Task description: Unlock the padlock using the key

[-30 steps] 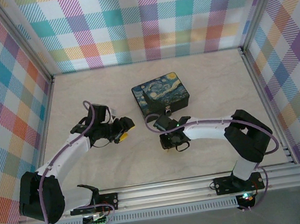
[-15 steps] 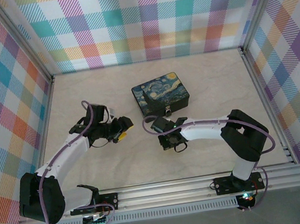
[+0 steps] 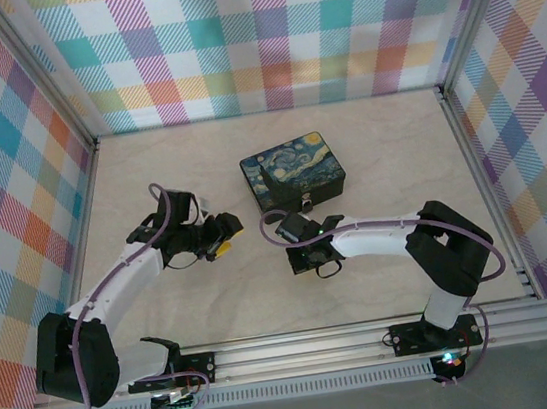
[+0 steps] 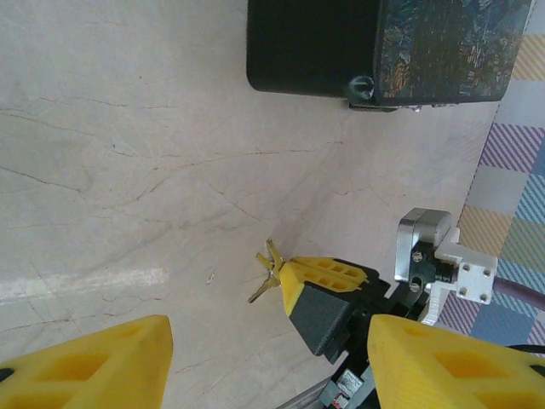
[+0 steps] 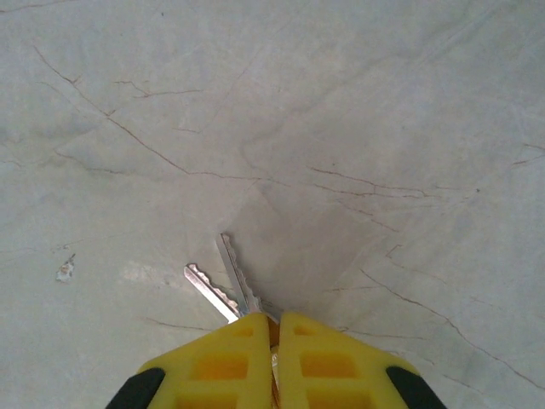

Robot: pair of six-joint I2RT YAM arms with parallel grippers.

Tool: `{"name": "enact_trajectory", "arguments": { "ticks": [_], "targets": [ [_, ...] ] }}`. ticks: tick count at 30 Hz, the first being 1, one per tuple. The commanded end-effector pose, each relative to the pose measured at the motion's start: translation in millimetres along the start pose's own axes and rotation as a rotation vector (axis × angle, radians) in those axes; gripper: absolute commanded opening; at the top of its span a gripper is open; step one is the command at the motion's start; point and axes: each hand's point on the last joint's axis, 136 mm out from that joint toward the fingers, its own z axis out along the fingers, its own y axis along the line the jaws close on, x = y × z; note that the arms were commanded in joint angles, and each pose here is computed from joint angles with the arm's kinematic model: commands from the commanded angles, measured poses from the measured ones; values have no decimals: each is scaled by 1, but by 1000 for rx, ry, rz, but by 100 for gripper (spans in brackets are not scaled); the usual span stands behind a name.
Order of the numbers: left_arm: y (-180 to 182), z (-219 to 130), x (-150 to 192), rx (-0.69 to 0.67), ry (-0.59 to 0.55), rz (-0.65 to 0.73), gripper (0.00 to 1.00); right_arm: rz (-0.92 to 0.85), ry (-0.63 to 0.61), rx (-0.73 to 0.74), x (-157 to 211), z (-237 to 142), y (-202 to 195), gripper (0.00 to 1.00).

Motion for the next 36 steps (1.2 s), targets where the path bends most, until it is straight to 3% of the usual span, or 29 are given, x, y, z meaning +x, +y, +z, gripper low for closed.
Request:
{"name": "enact_trajectory", "arguments": {
  "ticks": [1, 3, 13, 19, 28, 36],
  "targets": [
    [1, 6, 3, 8, 31, -18, 62, 8, 34, 3, 13, 0, -4, 0],
    [2, 8, 5, 7, 36, -21, 62, 6, 38, 7, 14, 0, -5, 0],
    [1, 7, 3, 3, 26, -20, 62, -41, 22, -15, 9, -2, 1, 24],
    [1, 7, 3, 1, 25, -19, 62, -56, 50, 14, 12, 9, -2, 30],
    [1, 6, 2, -5, 22, -10, 62, -59, 105, 80, 25, 30, -14, 28],
    [3, 9, 5, -10, 38, -7, 62, -29, 111, 123, 37, 32, -30, 6]
  ]
}}
